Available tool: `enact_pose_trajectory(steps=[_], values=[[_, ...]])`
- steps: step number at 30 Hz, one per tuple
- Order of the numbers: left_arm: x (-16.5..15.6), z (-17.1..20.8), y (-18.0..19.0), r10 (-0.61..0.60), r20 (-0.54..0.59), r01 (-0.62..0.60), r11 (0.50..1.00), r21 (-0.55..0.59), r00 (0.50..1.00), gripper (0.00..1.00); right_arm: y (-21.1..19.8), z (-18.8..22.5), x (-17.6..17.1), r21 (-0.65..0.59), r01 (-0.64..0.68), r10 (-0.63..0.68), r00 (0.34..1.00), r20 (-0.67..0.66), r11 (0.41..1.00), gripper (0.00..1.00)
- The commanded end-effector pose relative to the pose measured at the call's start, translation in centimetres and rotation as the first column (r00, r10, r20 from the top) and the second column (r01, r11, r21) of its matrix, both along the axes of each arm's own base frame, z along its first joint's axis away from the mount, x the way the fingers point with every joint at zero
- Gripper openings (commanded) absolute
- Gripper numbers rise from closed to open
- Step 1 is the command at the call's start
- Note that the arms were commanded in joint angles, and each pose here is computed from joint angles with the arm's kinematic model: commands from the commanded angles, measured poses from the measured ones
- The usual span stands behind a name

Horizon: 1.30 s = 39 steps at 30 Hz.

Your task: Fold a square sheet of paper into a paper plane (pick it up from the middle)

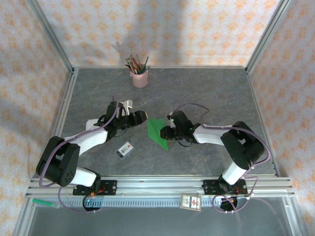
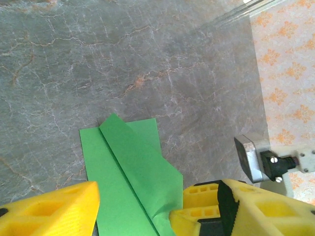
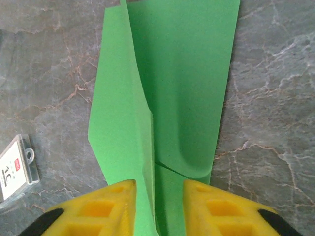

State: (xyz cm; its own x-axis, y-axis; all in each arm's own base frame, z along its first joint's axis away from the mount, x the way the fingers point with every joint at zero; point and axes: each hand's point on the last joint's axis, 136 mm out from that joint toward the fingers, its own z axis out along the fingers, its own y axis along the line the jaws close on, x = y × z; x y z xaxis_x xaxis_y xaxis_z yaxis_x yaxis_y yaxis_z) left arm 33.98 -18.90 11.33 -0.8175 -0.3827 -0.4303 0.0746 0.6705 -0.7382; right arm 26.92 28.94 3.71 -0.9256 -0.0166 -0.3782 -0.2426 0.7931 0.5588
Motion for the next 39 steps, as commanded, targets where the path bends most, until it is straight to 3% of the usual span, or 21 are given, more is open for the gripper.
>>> enact_pose_trajectory(steps=[1, 7, 10, 12, 15, 19, 23, 26, 34, 39], values=[[0.0, -0.1, -0.2, -0.012, 0.005, 0.012, 1.0, -0.004, 1.0, 0.66, 1.4, 0.9, 0.9, 0.023, -0.025, 0.024, 0.999, 0.041, 0.999, 0.25], [0.1, -0.2, -0.2, -0.016, -0.001, 0.016, 1.0, -0.003, 1.0, 0.66, 1.1, 0.6, 1.4, -0.012, -0.018, 0.018, 0.998, 0.055, 1.0, 0.08], [0.1, 0.0, -0.1, -0.01, -0.001, 0.01, 1.0, 0.0, 1.0, 0.66, -0.4, 1.4, 2.2, -0.093, 0.02, -0.011, 0.994, 0.105, 0.995, 0.0], [0.1, 0.3, -0.1, -0.006, 0.003, 0.006, 1.0, 0.004, 1.0, 0.66, -2.6, 2.5, 3.2, -0.181, 0.088, -0.059, 0.986, 0.159, 0.98, 0.0], [0.2, 0.8, 0.3, 0.009, 0.018, -0.009, 1.0, 0.017, 1.0, 0.66, -7.2, 5.2, 4.9, -0.378, 0.244, -0.138, 0.948, 0.286, 0.893, 0.0], [0.4, 1.2, 0.9, 0.031, 0.028, -0.032, 0.999, 0.033, 0.999, 0.66, -11.4, 9.0, 5.4, -0.581, 0.43, -0.144, 0.869, 0.473, 0.691, 0.0], [0.7, 0.9, 2.0, 0.073, 0.02, -0.074, 0.995, 0.068, 0.997, 0.66, -10.8, 9.1, 4.5, -0.67, 0.493, -0.089, 0.836, 0.542, 0.554, 0.0], [1.1, 0.6, 3.3, 0.126, 0.011, -0.126, 0.987, 0.096, 0.992, 0.66, -8.9, 7.7, 3.5, -0.707, 0.505, -0.046, 0.828, 0.559, 0.496, 0.0], [2.0, -0.4, 7.9, 0.274, -0.011, -0.27, 0.951, 0.152, 0.962, 0.66, -3.2, 1.3, 0.6, -0.78, 0.41, 0.039, 0.875, 0.483, 0.473, 0.05], [2.0, 0.1, 8.4, 0.28, -0.003, -0.276, 0.951, 0.141, 0.96, 0.66, -0.1, -0.1, -0.2, -0.762, 0.358, 0.039, 0.893, 0.448, 0.54, 0.18]])
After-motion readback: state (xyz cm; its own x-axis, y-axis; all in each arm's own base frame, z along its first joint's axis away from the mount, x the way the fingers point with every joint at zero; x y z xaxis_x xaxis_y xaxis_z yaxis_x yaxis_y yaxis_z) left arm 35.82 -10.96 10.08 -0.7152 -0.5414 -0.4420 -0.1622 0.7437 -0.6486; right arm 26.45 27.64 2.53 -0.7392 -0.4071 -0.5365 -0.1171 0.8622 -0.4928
